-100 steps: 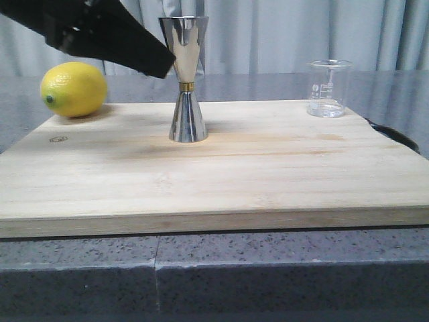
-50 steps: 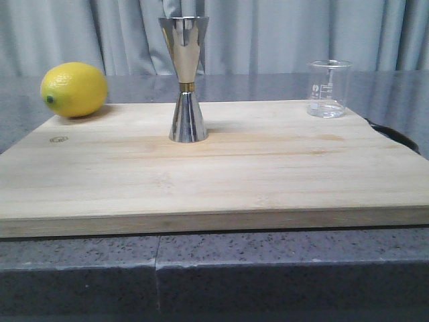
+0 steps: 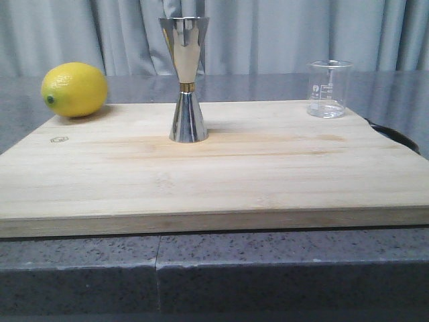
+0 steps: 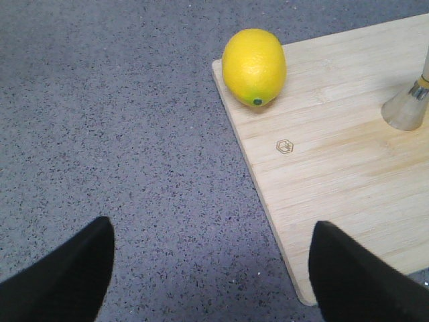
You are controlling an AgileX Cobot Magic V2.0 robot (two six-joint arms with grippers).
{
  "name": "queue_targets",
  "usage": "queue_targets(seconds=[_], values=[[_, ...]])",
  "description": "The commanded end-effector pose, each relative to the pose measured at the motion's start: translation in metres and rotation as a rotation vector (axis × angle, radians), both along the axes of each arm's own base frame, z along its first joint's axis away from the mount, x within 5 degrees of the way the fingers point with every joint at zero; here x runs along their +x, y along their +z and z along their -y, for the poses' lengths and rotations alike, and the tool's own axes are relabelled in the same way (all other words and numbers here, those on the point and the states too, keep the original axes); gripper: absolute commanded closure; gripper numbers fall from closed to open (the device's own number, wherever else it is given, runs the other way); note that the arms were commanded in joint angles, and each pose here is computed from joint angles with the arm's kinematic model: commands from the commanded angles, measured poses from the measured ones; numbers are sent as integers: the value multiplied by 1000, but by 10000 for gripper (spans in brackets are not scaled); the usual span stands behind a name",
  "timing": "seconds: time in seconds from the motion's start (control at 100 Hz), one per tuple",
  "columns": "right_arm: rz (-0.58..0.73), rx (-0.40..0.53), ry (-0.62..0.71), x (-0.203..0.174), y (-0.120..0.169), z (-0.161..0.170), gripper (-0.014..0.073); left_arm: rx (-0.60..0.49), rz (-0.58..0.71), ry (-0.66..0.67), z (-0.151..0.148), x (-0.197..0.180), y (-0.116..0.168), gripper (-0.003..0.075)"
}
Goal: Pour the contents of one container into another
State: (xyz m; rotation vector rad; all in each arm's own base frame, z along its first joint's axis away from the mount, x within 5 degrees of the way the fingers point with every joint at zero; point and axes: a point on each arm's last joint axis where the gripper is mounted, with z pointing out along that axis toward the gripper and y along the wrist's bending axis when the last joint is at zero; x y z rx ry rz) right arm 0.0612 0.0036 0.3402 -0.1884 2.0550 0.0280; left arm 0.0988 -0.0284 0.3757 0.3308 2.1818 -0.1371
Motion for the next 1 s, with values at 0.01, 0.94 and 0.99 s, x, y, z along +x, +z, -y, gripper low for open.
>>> queue_targets(seconds=[0.01, 0.94, 0.99], values=[[77, -6, 0, 2, 12, 1, -10, -52, 126, 14, -3, -7, 3, 188], [112, 0, 7, 3, 15, 0, 660, -68, 170, 11, -2, -5, -11, 739], [112, 0, 7, 3, 15, 0, 660, -68, 170, 11, -2, -5, -11, 739]])
